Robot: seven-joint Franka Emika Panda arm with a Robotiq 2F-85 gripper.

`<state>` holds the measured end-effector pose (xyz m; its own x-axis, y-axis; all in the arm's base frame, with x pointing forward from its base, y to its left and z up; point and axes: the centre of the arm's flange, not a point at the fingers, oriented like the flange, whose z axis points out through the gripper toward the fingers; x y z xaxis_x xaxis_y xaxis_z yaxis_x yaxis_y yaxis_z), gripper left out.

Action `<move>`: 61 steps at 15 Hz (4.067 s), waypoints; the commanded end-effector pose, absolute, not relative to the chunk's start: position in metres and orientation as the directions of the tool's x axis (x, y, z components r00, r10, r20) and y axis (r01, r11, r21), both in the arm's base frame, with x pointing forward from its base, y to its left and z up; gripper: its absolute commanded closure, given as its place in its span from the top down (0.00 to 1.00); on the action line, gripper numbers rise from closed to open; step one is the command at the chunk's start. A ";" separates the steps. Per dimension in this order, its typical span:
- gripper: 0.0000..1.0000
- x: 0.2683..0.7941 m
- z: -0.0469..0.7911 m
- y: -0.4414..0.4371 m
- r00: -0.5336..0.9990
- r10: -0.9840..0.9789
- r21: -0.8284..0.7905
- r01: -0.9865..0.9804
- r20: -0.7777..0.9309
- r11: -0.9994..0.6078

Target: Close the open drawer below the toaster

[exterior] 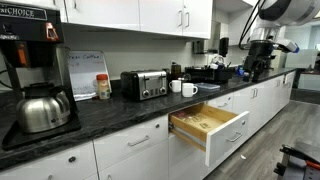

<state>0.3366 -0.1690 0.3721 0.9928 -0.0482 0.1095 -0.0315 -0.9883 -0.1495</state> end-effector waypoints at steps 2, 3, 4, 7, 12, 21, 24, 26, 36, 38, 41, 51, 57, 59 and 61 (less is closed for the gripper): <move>1.00 0.334 0.314 -0.173 0.998 0.003 -0.141 0.011 0.059 -0.990; 1.00 0.333 0.303 -0.172 0.999 0.020 -0.138 0.027 0.047 -0.990; 1.00 0.333 0.291 -0.172 0.999 0.031 -0.136 0.036 0.038 -0.990; 1.00 0.334 0.259 -0.173 0.998 0.064 -0.123 0.064 0.004 -0.990; 1.00 0.329 0.261 -0.168 0.997 0.065 -0.121 0.060 -0.034 -0.991; 1.00 0.333 0.235 -0.166 0.995 0.084 -0.111 0.078 -0.045 -0.991; 1.00 0.339 0.217 -0.161 0.992 0.107 -0.090 0.101 -0.062 -0.991; 1.00 0.346 0.206 -0.155 0.991 0.118 -0.054 0.115 -0.060 -0.992; 1.00 0.362 0.155 -0.129 0.992 0.099 0.032 0.102 -0.073 -0.994; 1.00 0.365 0.151 -0.130 0.995 0.070 0.037 0.073 -0.064 -0.997; 1.00 0.370 0.148 -0.135 0.999 0.019 0.052 0.020 -0.025 -0.998; 1.00 0.386 0.141 -0.138 0.995 -0.023 0.067 -0.030 0.097 -0.997; 1.00 0.411 0.142 -0.144 0.986 -0.004 0.080 -0.017 0.168 -0.997; 1.00 0.423 0.143 -0.147 0.981 0.001 0.086 -0.016 0.194 -0.996; 1.00 0.435 0.143 -0.149 0.977 0.005 0.089 -0.014 0.212 -0.996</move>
